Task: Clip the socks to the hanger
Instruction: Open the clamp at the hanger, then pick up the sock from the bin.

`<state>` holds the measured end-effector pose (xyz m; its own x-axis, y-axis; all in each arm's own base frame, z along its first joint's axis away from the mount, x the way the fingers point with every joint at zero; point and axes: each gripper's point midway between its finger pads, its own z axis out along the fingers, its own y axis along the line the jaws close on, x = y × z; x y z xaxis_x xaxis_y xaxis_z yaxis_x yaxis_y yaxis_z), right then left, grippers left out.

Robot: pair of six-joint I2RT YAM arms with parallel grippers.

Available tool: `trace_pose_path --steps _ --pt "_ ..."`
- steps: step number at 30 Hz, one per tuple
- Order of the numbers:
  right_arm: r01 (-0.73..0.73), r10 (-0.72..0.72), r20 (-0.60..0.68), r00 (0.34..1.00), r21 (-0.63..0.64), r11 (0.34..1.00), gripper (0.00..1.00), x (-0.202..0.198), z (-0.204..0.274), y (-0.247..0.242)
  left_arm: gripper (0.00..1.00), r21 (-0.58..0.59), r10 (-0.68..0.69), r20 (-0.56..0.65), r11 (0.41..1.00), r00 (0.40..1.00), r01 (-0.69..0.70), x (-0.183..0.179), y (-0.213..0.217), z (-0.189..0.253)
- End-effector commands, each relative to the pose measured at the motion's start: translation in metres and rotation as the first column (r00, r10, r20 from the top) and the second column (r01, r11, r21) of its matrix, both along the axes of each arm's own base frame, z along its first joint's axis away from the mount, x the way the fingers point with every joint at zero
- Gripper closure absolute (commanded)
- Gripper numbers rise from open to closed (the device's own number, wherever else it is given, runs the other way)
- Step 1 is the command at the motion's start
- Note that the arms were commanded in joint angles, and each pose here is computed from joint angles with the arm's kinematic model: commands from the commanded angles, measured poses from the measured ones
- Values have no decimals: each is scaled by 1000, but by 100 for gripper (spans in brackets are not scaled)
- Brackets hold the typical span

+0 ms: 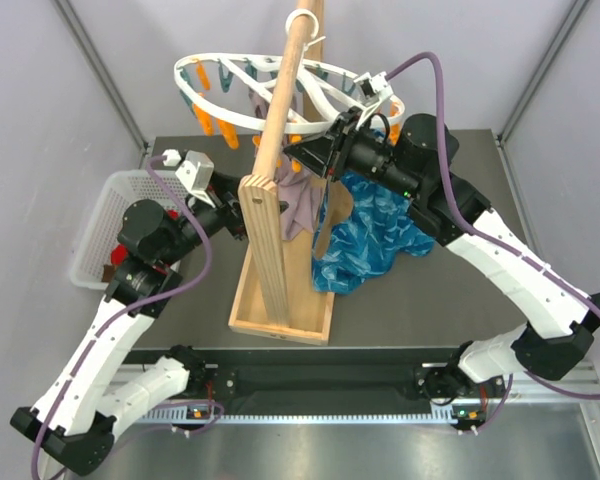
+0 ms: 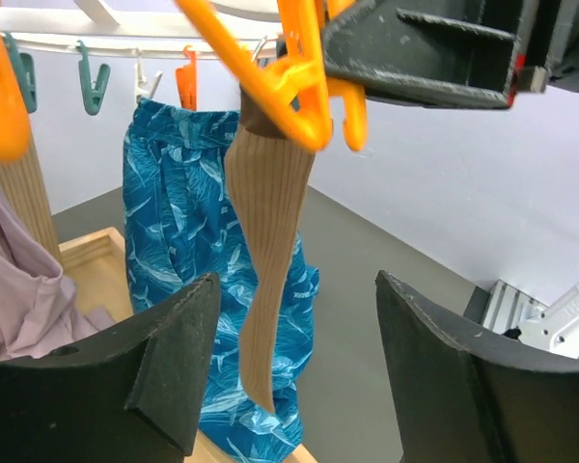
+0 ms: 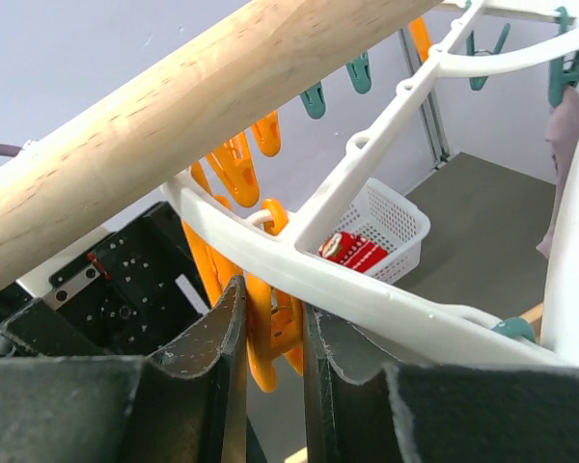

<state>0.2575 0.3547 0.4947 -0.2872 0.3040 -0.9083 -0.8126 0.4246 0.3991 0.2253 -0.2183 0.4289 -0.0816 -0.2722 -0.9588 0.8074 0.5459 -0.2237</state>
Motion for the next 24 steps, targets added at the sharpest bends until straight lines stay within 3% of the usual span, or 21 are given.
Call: trace_pose_path --steps 1,3,6,10,13,16,17,20,21,22,24 --pt "141 -141 -72 987 -9 990 100 26 -7 -13 22 -30 -65 27 997 997 66 -6 -9 10" --pt "141 -139 -98 985 13 990 100 25 -6 -12 16 -67 -113 17 991 993 114 -8 -16 21" --pt "152 -148 -125 981 17 988 100 26 -12 -12 21 -96 -91 -14 991 996 89 4 -19 26" --pt "193 -187 -133 973 32 981 100 27 -11 -22 29 -66 178 -124 980 976 -187 41 11 8" --pt "203 -198 -120 973 28 979 100 27 -13 -25 34 39 277 -189 961 942 -274 48 25 -25" --pt "216 -213 -113 971 17 976 100 28 -14 -28 36 167 521 -291 854 802 -493 60 69 -73" --pt "216 -213 -112 970 11 976 100 29 -16 -27 34 204 640 -326 766 696 -609 66 93 -95" --pt "247 -246 -112 963 -7 969 100 35 -20 -29 25 313 769 -342 636 541 -706 58 129 -146" --pt "242 -242 -114 964 -9 970 100 34 -22 -29 23 352 832 -319 549 455 -758 57 148 -159" --pt "238 -237 -110 965 -6 971 100 33 -21 -28 16 387 859 -318 505 402 -772 56 158 -172" --pt "229 -229 -105 968 -8 973 100 31 -22 -28 15 477 881 -347 460 320 -749 62 170 -196"
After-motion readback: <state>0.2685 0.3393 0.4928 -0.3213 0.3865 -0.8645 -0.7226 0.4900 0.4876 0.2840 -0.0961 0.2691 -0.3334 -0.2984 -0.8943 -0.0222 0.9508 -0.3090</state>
